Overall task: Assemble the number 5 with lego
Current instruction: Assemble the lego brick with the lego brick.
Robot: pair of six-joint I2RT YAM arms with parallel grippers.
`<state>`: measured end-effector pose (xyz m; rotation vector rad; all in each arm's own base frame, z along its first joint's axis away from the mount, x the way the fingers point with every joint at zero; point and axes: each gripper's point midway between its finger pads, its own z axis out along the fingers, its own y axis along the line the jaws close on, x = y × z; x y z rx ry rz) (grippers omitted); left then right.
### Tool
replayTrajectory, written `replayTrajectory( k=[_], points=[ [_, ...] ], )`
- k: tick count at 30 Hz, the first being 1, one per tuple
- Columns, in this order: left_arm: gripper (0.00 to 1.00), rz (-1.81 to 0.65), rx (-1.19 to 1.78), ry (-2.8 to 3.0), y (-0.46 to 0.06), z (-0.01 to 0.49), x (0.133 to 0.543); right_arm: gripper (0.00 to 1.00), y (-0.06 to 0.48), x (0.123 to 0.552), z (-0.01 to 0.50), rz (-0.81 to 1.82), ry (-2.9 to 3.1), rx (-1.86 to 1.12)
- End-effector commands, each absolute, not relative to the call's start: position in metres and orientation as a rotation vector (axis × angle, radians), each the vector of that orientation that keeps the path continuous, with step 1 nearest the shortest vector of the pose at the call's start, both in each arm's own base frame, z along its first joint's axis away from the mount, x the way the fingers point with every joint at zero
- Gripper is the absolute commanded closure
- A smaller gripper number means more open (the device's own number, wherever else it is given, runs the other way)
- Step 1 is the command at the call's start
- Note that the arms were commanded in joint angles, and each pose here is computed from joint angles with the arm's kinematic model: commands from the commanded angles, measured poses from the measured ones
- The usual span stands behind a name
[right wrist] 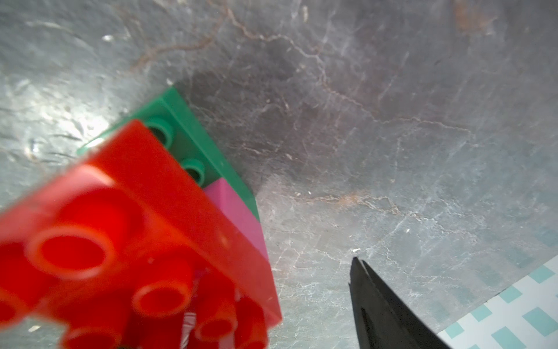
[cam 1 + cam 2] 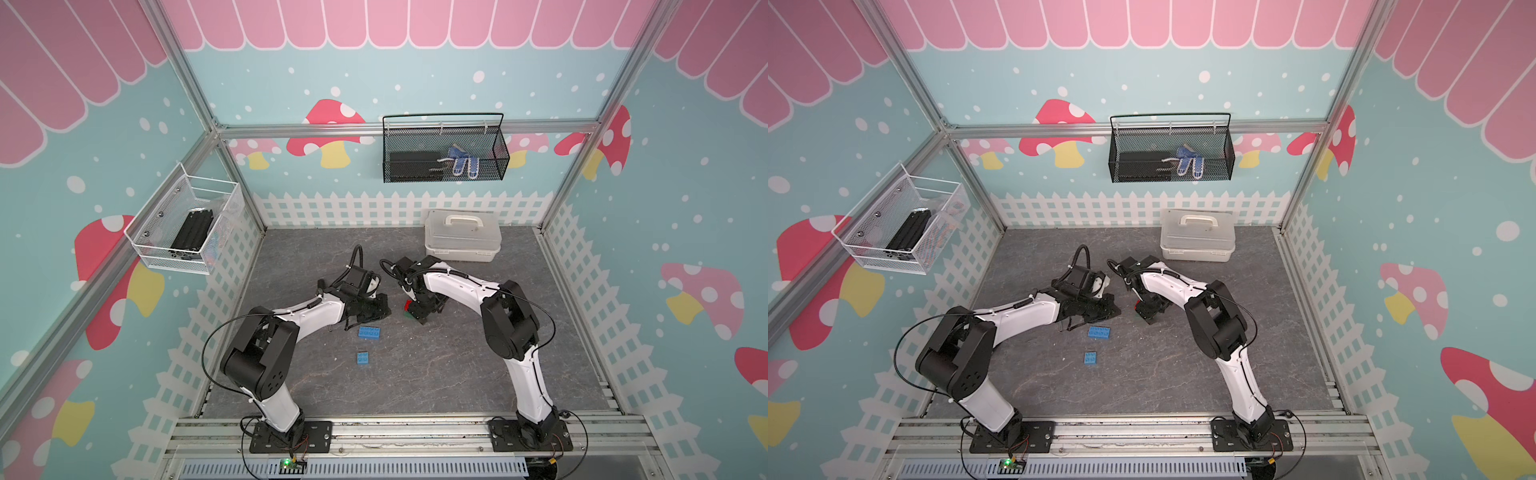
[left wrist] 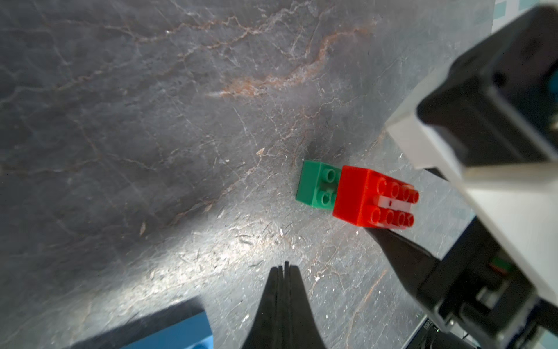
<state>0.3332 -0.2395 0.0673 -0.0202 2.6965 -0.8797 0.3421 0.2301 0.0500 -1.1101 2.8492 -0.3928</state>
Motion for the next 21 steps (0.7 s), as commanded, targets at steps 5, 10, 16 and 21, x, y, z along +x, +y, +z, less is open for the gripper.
replayTrajectory(
  k=[5,10,16,21],
  points=[
    [1.00,-0.815,-0.025,2.687,-0.227,0.076,0.322,0.24,0.223,0.350,0.055,-0.398,2.852,-1.045],
    [0.93,-0.779,-0.031,2.689,-0.220,0.079,0.318,0.24,0.220,0.353,0.059,-0.401,2.831,-1.018],
    [0.84,-0.754,-0.025,2.696,-0.213,0.082,0.310,0.25,0.220,0.348,0.073,-0.323,2.805,-0.970],
    [0.76,-0.722,-0.035,2.713,-0.203,0.081,0.299,0.25,0.214,0.331,0.086,-0.286,2.806,-0.916]
  ],
)
